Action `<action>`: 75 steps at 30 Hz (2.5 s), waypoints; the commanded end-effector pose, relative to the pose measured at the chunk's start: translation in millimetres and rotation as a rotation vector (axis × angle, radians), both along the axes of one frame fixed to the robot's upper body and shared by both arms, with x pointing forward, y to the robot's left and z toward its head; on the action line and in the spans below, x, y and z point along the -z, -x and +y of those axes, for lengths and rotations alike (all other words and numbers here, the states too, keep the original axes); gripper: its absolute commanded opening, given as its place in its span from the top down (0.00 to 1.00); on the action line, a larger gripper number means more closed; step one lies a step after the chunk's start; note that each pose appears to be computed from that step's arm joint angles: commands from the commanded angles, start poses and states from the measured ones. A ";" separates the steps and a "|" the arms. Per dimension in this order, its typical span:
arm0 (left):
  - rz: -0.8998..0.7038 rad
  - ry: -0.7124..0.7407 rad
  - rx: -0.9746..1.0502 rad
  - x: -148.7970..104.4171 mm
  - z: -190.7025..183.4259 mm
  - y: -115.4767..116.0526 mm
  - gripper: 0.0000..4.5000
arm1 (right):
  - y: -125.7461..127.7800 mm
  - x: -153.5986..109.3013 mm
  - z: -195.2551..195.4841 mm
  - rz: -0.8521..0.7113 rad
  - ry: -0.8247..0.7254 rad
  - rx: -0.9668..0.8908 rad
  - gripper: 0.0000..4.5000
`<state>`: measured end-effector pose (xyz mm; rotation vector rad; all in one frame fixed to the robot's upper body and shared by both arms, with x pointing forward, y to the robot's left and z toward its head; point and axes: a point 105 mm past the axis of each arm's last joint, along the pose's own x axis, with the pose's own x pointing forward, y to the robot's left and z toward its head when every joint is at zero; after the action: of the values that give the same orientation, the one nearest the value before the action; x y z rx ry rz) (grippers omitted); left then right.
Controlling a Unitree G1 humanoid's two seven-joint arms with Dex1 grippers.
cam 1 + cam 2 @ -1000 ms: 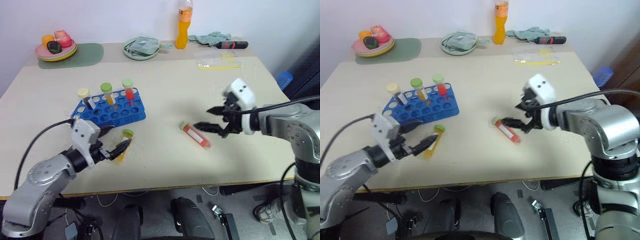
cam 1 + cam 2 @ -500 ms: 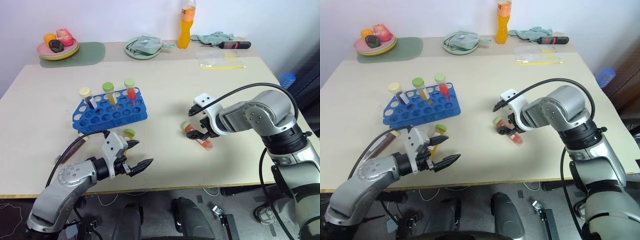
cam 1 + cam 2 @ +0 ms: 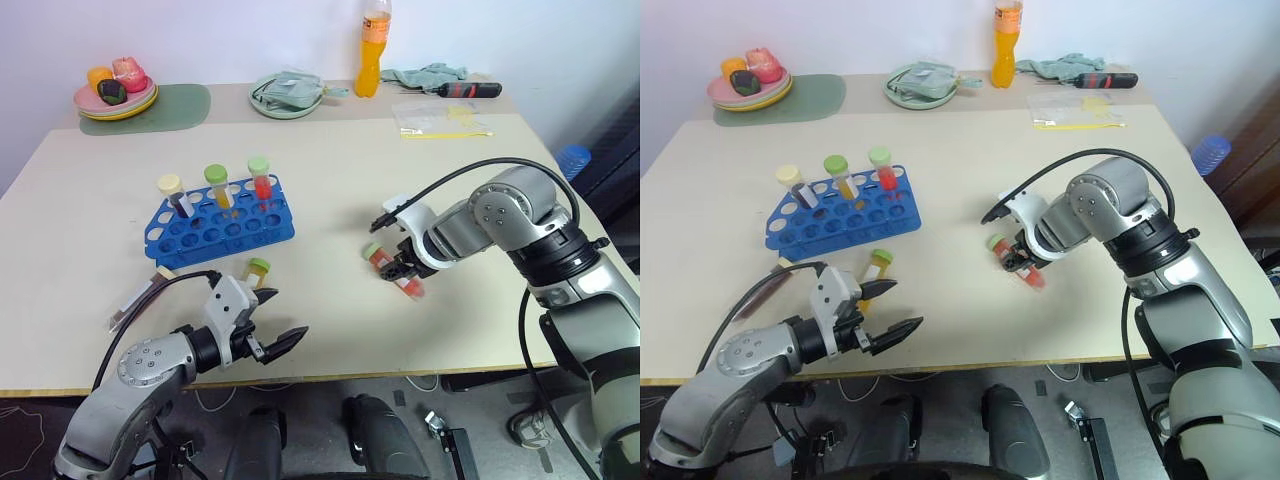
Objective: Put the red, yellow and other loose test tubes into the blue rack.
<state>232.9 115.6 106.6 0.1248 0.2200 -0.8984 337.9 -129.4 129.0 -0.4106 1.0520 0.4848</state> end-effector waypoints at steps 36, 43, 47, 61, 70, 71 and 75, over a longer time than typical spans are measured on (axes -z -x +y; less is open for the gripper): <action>-0.405 0.026 -0.672 -43.0 115.2 -29.8 0.00 | -36.7 -76.7 211.7 -1.023 -0.998 -0.303 0.81; -0.399 0.035 -0.644 -46.0 110.4 -31.4 0.00 | -42.8 -61.8 209.3 -1.001 -0.955 -0.286 0.81; -0.387 0.045 -0.613 -45.4 102.6 -30.8 0.00 | -42.7 -58.5 211.9 -0.991 -0.955 -0.288 0.81; -0.361 0.057 -0.571 -45.0 91.7 -27.7 0.00 | -46.0 -49.6 217.0 -0.972 -0.954 -0.280 0.81; -0.341 0.057 -0.568 -33.5 92.7 -24.3 0.00 | -41.5 -47.6 216.5 -0.945 -1.009 -0.300 0.42; -0.340 0.057 -0.569 -33.2 93.0 -24.3 0.00 | -41.5 -48.3 215.7 -0.953 -1.009 -0.298 0.28; -0.336 0.058 -0.577 -31.7 94.2 -24.8 0.00 | -39.3 -58.1 211.5 -1.003 -1.036 -0.298 0.01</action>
<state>258.4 210.8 129.2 0.1349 -0.0444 -0.3005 395.2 58.8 164.7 0.0540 -0.2028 0.8313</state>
